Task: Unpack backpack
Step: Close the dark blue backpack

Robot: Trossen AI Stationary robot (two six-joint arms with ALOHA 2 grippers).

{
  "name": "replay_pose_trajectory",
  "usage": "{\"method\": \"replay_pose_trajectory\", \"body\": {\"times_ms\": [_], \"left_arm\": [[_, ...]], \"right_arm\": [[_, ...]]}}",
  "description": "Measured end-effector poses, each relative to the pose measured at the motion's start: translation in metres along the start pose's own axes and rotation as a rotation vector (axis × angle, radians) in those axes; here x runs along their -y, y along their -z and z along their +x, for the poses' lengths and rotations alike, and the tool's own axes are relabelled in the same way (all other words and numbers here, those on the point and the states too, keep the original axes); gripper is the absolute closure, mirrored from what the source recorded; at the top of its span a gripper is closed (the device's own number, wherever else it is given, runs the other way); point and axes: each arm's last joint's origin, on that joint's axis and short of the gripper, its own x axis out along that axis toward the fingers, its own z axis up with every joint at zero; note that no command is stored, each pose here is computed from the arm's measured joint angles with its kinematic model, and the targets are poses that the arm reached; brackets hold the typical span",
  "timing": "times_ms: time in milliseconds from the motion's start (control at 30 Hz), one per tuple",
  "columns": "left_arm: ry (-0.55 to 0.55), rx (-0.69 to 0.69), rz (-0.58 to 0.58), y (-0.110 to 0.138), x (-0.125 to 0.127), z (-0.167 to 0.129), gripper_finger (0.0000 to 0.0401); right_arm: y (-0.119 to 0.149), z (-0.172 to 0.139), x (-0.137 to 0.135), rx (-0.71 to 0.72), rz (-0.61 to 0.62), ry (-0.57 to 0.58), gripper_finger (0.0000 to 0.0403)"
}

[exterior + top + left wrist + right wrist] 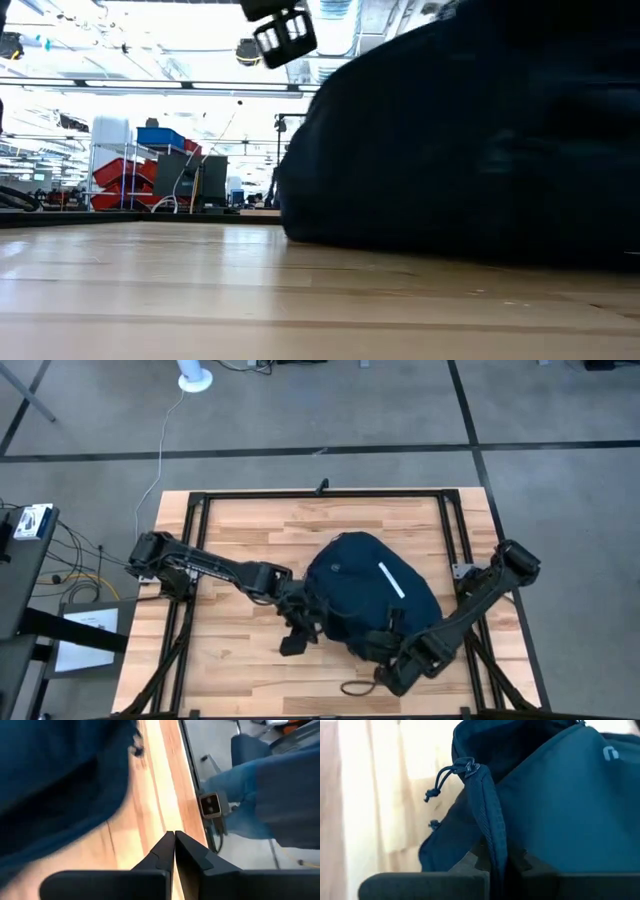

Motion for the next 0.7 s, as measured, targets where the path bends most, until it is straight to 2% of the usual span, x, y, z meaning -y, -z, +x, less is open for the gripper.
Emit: {"method": "replay_pose_trajectory", "body": {"times_ms": [100, 200, 267, 300, 433, 567, 700], "left_arm": [[0.004, -0.015, -0.026, 0.005, 0.013, 0.006, 0.0401], [-0.136, 0.092, -0.06, 0.008, 0.015, 0.022, 0.0401], [-0.246, 0.115, -0.086, 0.02, 0.012, 0.033, 0.0401], [-0.261, 0.128, -0.1, 0.023, 0.01, 0.036, 0.0401], [-0.226, 0.271, -0.183, 0.037, 0.008, 0.053, 0.0401], [-0.209, 0.471, -0.263, 0.046, 0.006, 0.064, 0.0401], [-0.18, 0.535, -0.336, 0.047, 0.001, 0.066, 0.0379]], "right_arm": [[-0.009, 0.008, 0.008, 0.006, -0.001, 0.014, 0.0403], [-0.016, 0.014, 0.013, 0.017, -0.009, 0.021, 0.0403], [-0.017, 0.016, 0.015, 0.012, -0.02, 0.028, 0.0403], [-0.017, 0.016, 0.015, 0.01, -0.022, 0.03, 0.0403], [-0.016, 0.015, 0.015, 0.008, -0.039, 0.028, 0.0403], [-0.015, 0.015, 0.014, 0.006, -0.048, 0.025, 0.0403], [-0.014, 0.013, 0.012, 0.008, -0.067, 0.019, 0.0403]]}}
